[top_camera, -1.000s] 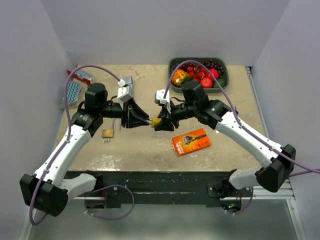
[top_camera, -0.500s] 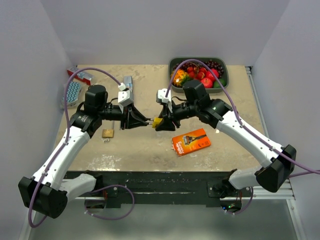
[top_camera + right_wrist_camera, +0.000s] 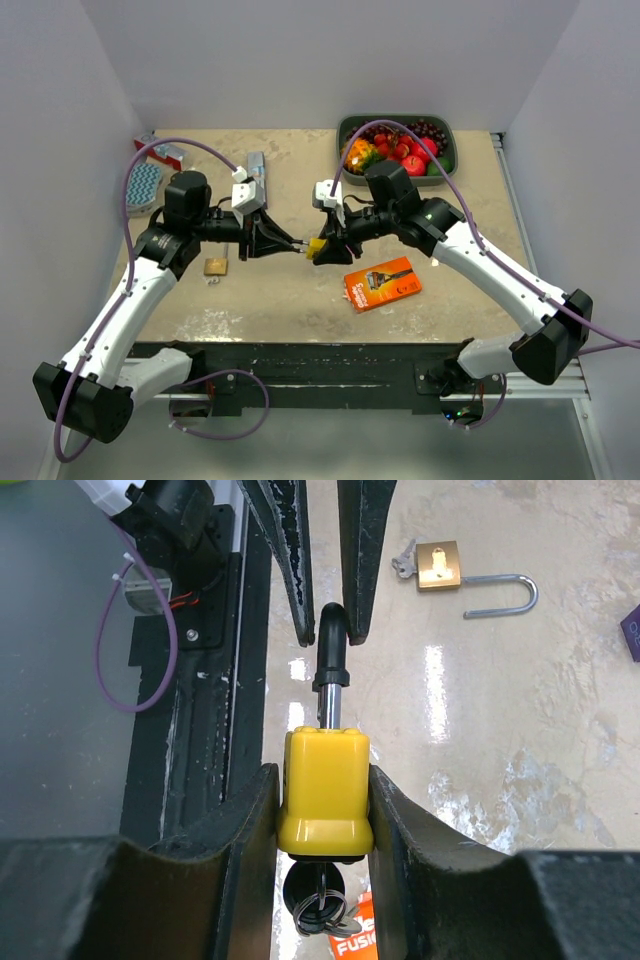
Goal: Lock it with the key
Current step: Lock the lock.
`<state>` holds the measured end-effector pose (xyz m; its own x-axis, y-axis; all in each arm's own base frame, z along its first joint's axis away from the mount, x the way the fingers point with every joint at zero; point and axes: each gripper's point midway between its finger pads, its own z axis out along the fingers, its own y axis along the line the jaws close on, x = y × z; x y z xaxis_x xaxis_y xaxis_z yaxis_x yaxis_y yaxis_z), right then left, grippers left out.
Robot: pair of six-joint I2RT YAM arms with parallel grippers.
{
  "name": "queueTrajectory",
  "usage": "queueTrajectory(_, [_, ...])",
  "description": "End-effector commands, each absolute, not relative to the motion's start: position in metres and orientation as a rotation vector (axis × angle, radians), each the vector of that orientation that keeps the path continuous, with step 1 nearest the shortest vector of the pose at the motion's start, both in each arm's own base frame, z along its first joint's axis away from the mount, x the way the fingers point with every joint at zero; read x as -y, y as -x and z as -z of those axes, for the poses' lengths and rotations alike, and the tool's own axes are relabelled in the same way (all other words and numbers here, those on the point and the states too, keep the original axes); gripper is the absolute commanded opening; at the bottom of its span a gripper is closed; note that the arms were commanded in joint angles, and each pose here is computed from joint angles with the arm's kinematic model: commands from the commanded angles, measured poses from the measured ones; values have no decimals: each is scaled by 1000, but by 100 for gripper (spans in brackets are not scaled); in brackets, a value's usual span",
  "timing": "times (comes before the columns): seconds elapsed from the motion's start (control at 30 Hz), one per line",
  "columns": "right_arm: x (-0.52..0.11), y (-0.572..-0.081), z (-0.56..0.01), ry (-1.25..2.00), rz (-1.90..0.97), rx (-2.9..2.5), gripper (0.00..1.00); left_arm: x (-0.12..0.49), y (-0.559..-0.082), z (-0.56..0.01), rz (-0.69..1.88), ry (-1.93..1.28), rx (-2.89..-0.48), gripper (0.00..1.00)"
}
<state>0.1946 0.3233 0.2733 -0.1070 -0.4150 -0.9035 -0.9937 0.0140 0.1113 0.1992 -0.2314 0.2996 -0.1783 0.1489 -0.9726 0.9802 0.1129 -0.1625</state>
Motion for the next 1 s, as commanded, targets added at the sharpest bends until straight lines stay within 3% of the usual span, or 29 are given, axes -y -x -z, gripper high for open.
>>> queueTrajectory(0.0, [-331,-195,-308,1472,-1088,-1467,0,234,-193,-308,1197,-1196,-1433,26])
queueTrajectory(0.2, [-333,-194,-310,1478,-1102,-1454,0,235,-193,-306,1202,-1205,-1428,23])
queueTrajectory(0.3, [-334,-193,-312,1485,-1108,-1443,0,236,-190,-304,1212,-1218,-1427,17])
queueTrajectory(0.43, [-335,-192,-311,1498,-1114,-1436,0,239,-190,-304,1220,-1227,-1419,0])
queueTrajectory(0.97, [-369,-189,-330,1512,-1137,-1302,0,260,-180,-279,1364,-1162,-1497,0])
